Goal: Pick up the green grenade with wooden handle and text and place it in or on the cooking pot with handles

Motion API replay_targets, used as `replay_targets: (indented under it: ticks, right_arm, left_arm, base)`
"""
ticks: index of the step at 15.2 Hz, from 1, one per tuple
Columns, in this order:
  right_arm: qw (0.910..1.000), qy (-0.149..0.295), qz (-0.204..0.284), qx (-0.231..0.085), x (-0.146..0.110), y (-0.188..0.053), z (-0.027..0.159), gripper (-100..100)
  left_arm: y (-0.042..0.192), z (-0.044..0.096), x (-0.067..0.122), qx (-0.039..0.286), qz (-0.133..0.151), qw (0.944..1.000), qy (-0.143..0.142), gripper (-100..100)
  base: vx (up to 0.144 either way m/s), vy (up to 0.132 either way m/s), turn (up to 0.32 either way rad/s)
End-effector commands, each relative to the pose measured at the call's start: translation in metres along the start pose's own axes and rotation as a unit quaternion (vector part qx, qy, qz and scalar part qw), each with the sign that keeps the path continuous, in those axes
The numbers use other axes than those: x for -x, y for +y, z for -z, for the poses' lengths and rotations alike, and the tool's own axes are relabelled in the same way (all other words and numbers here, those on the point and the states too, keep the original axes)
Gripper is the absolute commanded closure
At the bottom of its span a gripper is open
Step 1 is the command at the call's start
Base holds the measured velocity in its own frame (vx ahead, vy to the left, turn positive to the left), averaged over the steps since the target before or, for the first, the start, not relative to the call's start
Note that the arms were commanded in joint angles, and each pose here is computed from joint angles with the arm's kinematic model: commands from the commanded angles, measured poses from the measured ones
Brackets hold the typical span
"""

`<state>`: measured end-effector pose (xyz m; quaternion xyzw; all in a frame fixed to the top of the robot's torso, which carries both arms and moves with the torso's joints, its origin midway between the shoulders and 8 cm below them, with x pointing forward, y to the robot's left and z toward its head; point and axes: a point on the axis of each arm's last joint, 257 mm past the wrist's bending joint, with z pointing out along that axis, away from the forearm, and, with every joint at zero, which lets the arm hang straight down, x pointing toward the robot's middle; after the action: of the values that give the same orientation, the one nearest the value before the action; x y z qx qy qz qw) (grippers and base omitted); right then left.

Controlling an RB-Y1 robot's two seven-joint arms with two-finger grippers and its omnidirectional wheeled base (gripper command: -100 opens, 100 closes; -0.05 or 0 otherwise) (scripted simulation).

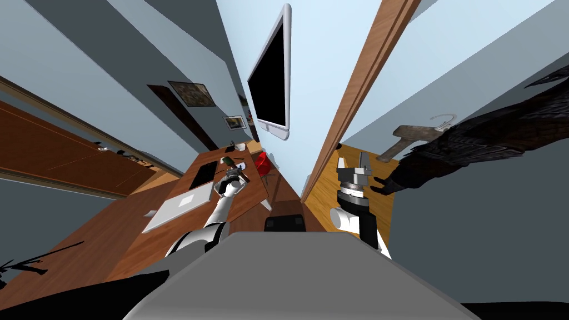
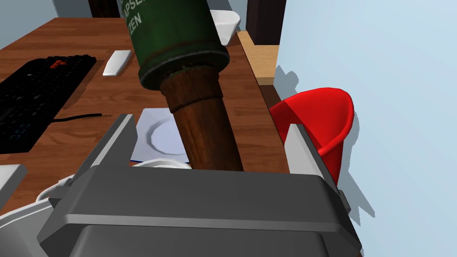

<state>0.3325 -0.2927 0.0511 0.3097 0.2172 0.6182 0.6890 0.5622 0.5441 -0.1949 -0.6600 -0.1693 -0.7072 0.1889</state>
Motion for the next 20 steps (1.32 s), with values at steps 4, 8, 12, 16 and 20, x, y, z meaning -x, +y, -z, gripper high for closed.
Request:
replay_targets:
  ticks: [4,8,12,16,20]
  right_arm:
    - [1.0,0.0,0.0,0.0,0.0,0.0,0.0,0]
    - [1.0,0.0,0.0,0.0,0.0,0.0,0.0,0]
    - [1.0,0.0,0.0,0.0,0.0,0.0,0.0,0]
    - [1.0,0.0,0.0,0.0,0.0,0.0,0.0,0]
    - [1.0,0.0,0.0,0.0,0.0,0.0,0.0,0]
  left_arm:
    - [-0.04,-0.003,0.003,-0.025,-0.008,0.9996,-0.01,-100]
    - [-0.099,-0.004,0.005,-0.062,-0.016,0.9977,-0.024,-100]
    - [-0.138,-0.002,0.004,-0.086,-0.021,0.9956,-0.032,-100]
    - [-0.174,0.001,0.002,-0.107,-0.025,0.9931,-0.04,-100]
    - [-0.194,0.004,0.0,-0.121,-0.025,0.9914,-0.043,-100]
  base:
    - [-0.009,-0.03,-0.236]
    - [-0.019,-0.069,-0.289]
    - [-0.011,-0.06,-0.25]
    - [-0.006,-0.057,-0.248]
    - [-0.004,-0.042,-0.195]
